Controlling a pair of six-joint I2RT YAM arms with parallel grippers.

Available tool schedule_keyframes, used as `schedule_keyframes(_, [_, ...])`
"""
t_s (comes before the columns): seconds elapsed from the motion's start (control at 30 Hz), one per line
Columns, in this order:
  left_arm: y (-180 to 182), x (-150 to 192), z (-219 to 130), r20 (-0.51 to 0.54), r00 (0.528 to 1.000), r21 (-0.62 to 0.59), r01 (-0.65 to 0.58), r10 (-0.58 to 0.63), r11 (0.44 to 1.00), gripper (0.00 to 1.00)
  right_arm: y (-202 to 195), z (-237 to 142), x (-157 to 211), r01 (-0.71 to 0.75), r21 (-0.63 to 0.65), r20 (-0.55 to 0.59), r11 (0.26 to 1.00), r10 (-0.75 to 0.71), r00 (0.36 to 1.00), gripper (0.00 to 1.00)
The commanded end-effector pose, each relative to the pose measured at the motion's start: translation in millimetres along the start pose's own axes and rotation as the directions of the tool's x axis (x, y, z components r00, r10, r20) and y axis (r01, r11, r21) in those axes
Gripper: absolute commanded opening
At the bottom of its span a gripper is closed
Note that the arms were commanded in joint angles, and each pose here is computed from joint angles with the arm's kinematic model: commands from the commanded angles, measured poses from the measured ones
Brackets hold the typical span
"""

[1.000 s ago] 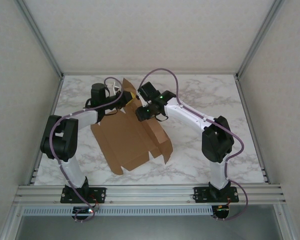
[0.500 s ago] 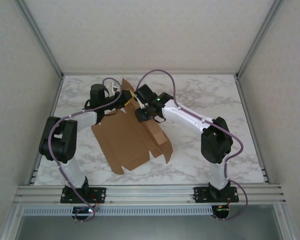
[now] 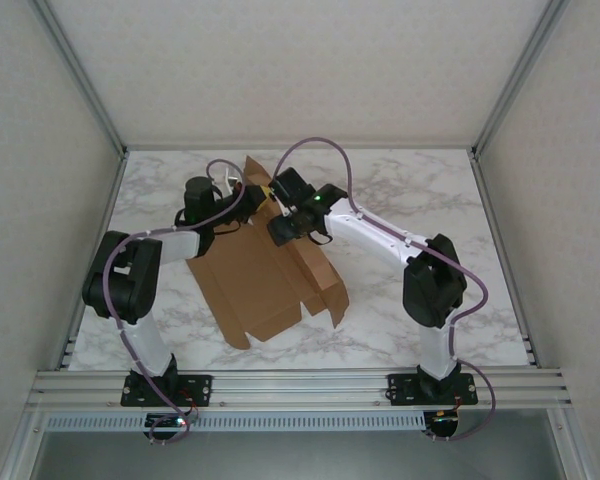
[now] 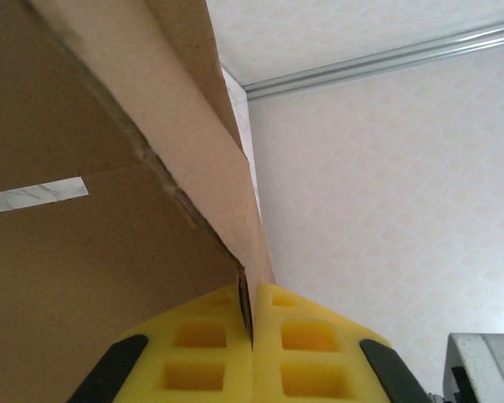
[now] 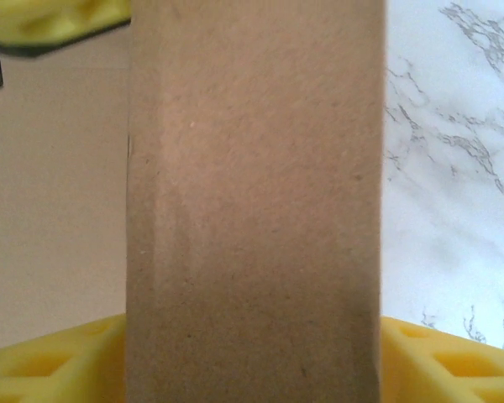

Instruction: Fold the paper box

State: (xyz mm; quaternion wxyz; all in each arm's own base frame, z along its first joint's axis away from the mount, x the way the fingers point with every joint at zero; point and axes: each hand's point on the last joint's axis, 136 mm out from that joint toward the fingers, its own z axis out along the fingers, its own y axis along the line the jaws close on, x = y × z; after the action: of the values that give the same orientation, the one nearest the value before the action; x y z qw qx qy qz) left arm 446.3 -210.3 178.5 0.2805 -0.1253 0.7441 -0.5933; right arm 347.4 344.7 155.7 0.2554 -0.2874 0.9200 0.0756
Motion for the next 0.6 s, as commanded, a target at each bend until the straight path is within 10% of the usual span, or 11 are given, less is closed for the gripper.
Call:
schedule_keyframes(0.0, [-17,-2,-1,0.049,0.999,0.103,-0.004,-0.001,0.995,0.00,-10,-54,-30,-0.042,-0.001,0.140,0.999,0.042,0.989,0.80])
schedule_keyframes(0.27, [-39,-16,-14,0.159,0.983,0.287,0.040,-0.089,0.957,0.00,-2,-123,-24,-0.072,-0.138,0.260,0.988,0.106,0.960,0.75])
schedule_keyframes(0.4, [-37,-26,-15,0.203,0.970,0.331,0.058,-0.131,0.942,0.00,21,-139,-9,0.024,-0.150,0.291,0.988,0.021,0.957,0.48])
schedule_keyframes(0.5, [-29,-34,-13,0.237,0.959,0.324,0.073,-0.156,0.943,0.00,50,-132,12,0.115,-0.169,0.258,0.979,-0.069,0.964,0.06])
schedule_keyframes(0.57, [-23,-39,-12,0.262,0.950,0.311,0.086,-0.172,0.946,0.00,66,-120,26,0.155,-0.188,0.228,0.970,-0.110,0.967,0.00])
